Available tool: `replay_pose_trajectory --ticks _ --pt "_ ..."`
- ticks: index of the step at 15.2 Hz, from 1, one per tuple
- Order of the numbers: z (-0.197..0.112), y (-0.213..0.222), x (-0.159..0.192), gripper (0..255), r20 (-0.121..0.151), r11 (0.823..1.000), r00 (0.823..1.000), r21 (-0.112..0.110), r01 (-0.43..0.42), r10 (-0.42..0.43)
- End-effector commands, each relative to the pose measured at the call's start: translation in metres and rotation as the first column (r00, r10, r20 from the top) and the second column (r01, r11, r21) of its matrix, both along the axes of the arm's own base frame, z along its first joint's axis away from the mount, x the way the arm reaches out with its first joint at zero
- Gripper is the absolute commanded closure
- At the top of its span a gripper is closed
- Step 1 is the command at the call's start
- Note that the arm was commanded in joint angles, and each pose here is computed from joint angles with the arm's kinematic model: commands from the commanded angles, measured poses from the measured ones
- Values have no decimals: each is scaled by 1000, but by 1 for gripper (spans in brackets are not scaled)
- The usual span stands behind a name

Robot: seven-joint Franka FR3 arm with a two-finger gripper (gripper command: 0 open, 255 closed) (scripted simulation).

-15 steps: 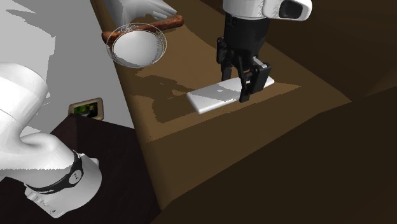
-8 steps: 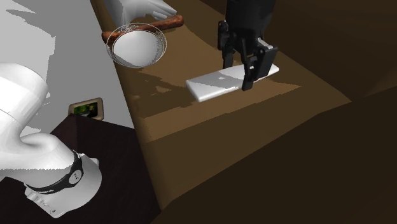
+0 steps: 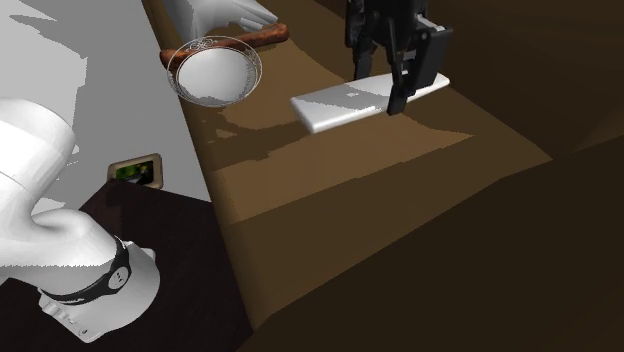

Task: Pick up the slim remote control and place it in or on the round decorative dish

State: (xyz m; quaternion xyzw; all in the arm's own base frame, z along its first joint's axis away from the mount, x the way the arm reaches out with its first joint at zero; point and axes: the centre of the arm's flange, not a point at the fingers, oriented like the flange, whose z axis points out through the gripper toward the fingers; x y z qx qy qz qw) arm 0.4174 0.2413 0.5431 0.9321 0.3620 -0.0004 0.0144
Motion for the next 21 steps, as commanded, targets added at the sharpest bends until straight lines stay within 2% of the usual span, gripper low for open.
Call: replay_pose_trajectory --ticks 1,6,21 --pt "12 0 0 255 0 1000 1000 0 0 0" --pt "35 0 0 255 0 1000 1000 0 0 0" --pt "36 71 -185 255 0 1000 1000 0 0 0"
